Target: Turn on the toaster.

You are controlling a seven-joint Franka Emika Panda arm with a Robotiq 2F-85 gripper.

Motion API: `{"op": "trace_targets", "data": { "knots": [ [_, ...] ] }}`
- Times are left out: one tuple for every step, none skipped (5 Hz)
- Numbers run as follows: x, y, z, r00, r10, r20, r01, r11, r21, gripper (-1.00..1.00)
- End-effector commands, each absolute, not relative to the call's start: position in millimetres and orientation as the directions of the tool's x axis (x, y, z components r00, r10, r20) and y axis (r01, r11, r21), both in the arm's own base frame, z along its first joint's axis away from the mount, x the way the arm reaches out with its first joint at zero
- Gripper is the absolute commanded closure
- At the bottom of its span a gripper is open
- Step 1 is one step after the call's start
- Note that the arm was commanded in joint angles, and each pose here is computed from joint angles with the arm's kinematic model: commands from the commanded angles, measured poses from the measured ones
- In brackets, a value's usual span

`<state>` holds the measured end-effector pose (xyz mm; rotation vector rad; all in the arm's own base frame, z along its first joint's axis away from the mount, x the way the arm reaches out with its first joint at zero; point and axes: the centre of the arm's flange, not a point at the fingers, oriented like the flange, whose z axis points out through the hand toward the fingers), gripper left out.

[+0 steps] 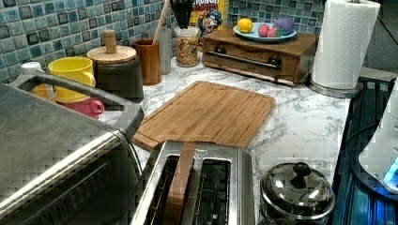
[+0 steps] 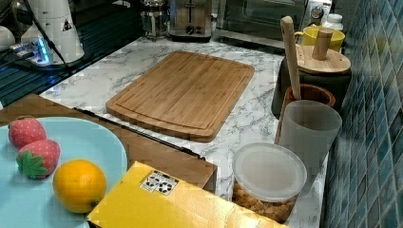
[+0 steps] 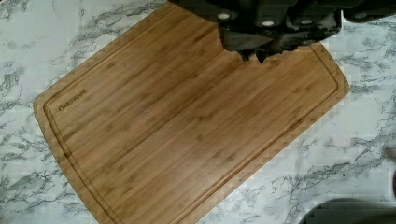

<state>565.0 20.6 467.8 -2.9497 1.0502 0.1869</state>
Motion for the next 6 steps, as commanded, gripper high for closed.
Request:
{"op": "trace_targets", "data": {
  "knots": [
    [565,23,468,0.785,-0.61,-0.112,-0.611,-0.791,0.031,1.0],
    [558,48,459,0.869,-0.48,-0.117,-0.486,-0.874,-0.025,1.0],
    [546,79,454,0.943,-0.321,-0.092,-0.33,-0.938,-0.11,1.0],
    [542,108,445,0.974,-0.196,-0.117,-0.211,-0.968,-0.137,1.0],
    [529,124,435,0.99,-0.085,-0.111,-0.106,-0.974,-0.201,1.0],
    [511,134,429,0.996,0.019,-0.09,-0.006,-0.961,-0.277,1.0]
  ]
}}
